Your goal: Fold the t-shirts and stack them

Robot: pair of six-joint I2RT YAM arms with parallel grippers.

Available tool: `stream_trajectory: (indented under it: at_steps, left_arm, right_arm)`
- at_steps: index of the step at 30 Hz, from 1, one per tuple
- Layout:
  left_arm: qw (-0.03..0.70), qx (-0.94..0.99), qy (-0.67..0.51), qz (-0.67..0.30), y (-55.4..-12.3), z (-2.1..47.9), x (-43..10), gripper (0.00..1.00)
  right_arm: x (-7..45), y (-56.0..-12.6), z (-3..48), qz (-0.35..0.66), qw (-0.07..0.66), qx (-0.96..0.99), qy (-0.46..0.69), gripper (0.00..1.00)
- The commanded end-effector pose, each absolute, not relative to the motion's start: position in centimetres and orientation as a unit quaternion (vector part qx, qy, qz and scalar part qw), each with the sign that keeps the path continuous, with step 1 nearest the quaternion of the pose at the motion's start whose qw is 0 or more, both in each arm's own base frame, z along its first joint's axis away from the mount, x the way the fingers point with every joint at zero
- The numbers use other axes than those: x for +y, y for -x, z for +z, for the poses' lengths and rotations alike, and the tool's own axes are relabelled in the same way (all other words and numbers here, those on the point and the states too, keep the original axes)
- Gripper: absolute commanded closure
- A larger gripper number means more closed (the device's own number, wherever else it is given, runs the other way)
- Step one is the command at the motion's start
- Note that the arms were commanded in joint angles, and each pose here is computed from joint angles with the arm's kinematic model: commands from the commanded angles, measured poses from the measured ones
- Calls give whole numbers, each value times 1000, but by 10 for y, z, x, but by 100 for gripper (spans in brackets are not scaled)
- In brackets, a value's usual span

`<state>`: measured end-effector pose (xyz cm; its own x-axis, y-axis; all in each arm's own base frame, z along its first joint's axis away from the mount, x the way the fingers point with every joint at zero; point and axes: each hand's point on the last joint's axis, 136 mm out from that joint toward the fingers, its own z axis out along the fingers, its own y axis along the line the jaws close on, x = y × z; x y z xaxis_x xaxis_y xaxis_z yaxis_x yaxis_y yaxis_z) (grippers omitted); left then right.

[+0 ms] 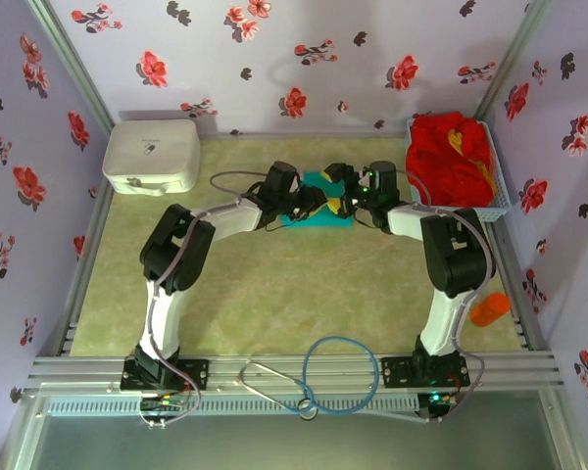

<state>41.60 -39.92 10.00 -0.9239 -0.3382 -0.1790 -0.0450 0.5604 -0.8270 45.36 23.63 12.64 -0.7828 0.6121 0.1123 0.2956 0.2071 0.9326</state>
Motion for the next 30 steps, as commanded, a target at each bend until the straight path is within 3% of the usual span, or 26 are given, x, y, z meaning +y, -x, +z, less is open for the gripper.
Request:
stream_trajectory:
  at_steps: [1,19,30]
  left_arm:
    - [173,865,123,-455,-422,92,-399,68]
    - [158,894,158,-388,-425,17,-354,69]
    - [160,902,180,-359,-423,11,-312,70]
  right_arm:
    - [239,-456,121,561,149,753,-310,10]
    - [229,-448,44,517,105,770,-359,11]
    - [215,-449,46,508,112,770,-369,11]
